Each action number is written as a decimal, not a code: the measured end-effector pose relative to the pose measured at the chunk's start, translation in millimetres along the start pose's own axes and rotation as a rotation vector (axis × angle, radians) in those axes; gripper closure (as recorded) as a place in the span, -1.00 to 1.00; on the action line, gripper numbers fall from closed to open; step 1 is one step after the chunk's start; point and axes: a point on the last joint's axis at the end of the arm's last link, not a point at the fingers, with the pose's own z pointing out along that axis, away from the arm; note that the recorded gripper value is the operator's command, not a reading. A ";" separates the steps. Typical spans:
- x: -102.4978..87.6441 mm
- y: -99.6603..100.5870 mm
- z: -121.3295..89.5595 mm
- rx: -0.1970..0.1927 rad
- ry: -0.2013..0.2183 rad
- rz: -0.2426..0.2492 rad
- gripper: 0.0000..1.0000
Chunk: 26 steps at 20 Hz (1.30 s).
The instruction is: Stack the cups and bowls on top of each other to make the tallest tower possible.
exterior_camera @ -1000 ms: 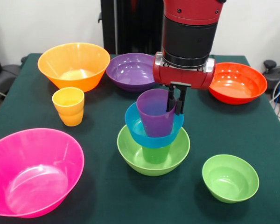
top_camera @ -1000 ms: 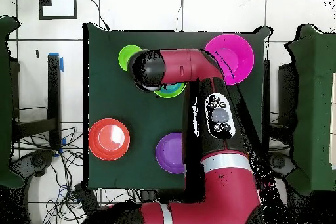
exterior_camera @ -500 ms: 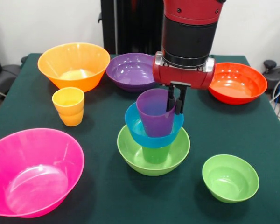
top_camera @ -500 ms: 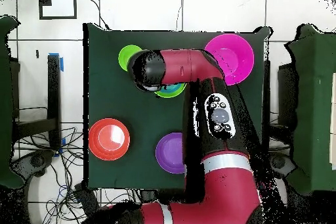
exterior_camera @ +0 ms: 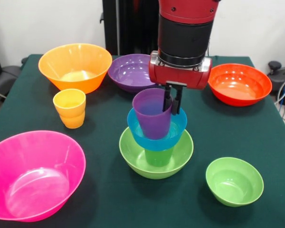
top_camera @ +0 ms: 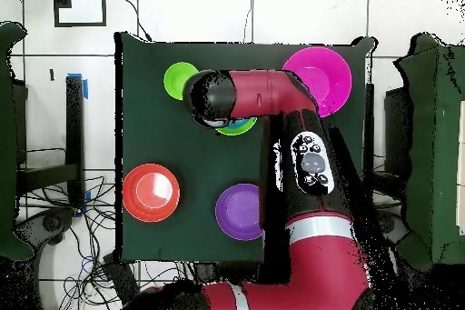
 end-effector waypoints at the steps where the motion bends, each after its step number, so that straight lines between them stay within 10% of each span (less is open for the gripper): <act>1: -0.2 -2.1 -0.1 0.000 0.001 0.003 1.00; 26: 9.0 -4.2 -5.7 -0.010 0.016 0.002 1.00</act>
